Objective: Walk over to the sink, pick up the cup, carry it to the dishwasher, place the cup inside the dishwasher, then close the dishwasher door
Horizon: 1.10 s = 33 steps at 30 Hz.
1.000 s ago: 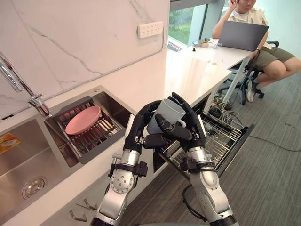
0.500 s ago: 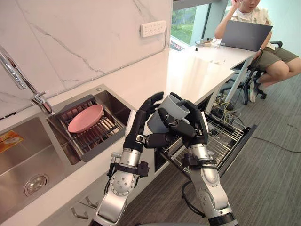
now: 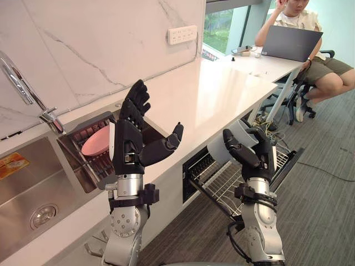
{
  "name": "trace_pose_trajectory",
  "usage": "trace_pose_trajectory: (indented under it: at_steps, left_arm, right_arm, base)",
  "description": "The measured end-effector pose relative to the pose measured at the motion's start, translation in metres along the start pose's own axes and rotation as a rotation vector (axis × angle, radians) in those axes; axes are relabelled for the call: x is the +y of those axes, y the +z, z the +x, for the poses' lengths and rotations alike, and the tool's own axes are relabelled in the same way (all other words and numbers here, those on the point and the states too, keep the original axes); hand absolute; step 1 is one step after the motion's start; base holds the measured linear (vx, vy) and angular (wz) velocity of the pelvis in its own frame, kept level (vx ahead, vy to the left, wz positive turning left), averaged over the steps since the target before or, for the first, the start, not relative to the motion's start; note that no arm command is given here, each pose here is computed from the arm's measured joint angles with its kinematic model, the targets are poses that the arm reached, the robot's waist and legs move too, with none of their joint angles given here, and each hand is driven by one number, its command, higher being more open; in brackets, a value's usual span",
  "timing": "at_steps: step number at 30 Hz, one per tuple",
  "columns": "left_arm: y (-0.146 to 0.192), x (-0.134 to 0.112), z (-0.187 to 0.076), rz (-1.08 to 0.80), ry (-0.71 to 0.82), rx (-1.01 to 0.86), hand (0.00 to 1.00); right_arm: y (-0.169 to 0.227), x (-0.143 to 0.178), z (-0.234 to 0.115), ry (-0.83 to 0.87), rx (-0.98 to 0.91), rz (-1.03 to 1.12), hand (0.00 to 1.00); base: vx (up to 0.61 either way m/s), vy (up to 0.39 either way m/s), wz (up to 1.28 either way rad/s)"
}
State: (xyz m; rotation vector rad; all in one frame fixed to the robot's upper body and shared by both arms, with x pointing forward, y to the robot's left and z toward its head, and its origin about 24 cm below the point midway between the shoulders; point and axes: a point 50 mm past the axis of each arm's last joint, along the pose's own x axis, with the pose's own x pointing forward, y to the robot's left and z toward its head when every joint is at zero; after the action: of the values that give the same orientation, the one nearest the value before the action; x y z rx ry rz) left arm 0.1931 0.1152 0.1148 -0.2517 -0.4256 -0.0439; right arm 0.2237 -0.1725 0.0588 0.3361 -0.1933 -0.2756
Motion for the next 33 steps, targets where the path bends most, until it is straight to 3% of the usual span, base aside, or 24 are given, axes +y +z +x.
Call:
trace_pose_trajectory:
  at_steps: [5,9,14,20,33]
  left_arm:
    - [-0.051,-0.010,-0.033,-0.117,-0.120,0.307,0.90]
    - [-0.079,-0.006,-0.061,-0.104,-0.155,0.504,0.90]
    - [-0.105,0.012,-0.090,-0.035,-0.160,0.678,0.90]
    - [-0.126,0.045,-0.109,0.153,-0.084,0.811,0.90]
    - [-0.145,0.116,-0.096,0.416,0.280,0.865,0.90]
  right_arm:
    - [0.003,-0.017,0.004,-0.043,-0.013,-0.098,0.30]
    - [-0.006,-0.039,0.006,-0.079,0.041,-0.234,0.30]
    - [-0.020,-0.064,0.005,-0.078,0.139,-0.466,0.30]
    - [-0.024,-0.058,0.014,-0.011,0.127,-0.696,0.30]
    - [-0.014,-0.051,0.062,-0.092,0.027,-1.031,0.30]
  base:
    - [0.01,0.003,0.05]
    - [0.02,-0.001,0.05]
    - [-0.01,-0.007,0.14]
    - [-0.08,0.000,0.09]
    - [-0.10,0.012,0.13]
